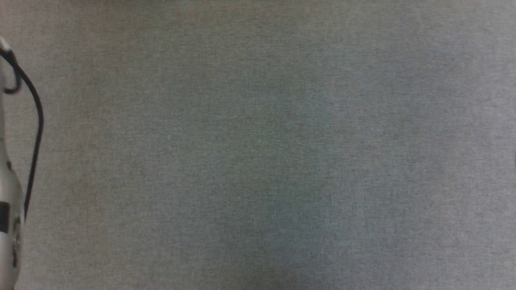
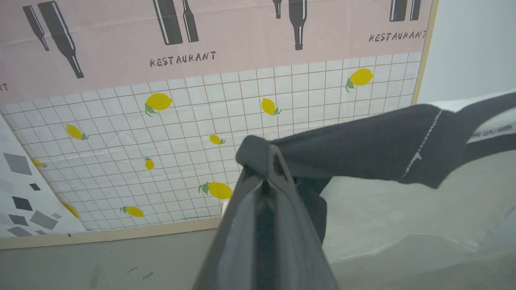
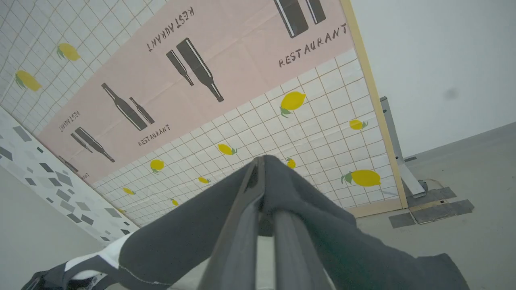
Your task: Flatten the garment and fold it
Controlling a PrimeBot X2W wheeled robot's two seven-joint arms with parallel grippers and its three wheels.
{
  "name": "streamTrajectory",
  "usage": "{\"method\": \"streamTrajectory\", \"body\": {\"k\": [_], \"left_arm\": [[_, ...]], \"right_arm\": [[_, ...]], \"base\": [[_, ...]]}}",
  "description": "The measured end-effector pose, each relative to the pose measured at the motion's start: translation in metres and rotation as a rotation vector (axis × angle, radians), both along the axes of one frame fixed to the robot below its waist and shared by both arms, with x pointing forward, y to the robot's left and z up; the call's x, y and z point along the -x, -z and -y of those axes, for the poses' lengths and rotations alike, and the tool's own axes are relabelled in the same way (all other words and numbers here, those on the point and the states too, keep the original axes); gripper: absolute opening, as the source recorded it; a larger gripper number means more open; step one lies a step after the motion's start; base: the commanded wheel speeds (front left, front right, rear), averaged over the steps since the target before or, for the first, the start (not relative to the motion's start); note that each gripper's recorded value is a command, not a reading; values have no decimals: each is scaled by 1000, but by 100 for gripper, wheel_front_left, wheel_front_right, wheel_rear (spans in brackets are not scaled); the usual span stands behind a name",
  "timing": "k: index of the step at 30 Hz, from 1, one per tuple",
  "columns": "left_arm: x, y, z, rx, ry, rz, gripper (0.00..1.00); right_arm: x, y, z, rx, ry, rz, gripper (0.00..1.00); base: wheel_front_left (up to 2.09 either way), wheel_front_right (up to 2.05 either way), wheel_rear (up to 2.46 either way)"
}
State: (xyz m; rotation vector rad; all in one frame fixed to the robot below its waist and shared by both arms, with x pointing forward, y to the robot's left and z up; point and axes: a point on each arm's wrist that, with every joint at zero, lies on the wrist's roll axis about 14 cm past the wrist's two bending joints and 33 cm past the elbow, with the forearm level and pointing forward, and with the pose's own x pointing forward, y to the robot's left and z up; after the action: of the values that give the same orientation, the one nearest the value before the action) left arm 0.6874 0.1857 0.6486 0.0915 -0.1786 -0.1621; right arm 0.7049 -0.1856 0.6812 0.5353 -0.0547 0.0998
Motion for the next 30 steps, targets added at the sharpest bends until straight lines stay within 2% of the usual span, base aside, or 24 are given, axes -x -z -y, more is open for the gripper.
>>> {"method": "streamTrajectory", "body": {"k": [7, 13, 15, 18, 25, 30], "left_arm": [[26, 60, 2, 9, 36, -127, 0], [76, 99, 4, 49, 58, -212, 0], [99, 114, 3, 96, 54, -245, 0], [140, 141, 4, 147, 47, -318, 0], [247, 201, 12, 256, 3, -532, 0], [314, 233, 13, 284, -46, -678, 0]], "right_arm": [[18, 56, -9, -28, -31, -100, 0], [69, 101, -5, -93, -60, -181, 0], [96, 121, -2, -126, -64, -215, 0], [138, 150, 4, -117, -60, -272, 0], [240, 203, 18, -15, -36, -412, 0], [306, 238, 28, 34, -32, -562, 0]], "base": [[0, 0, 0], [0, 0, 0], [0, 0, 0], [0, 0, 0], [0, 0, 0], [0, 0, 0]]}}
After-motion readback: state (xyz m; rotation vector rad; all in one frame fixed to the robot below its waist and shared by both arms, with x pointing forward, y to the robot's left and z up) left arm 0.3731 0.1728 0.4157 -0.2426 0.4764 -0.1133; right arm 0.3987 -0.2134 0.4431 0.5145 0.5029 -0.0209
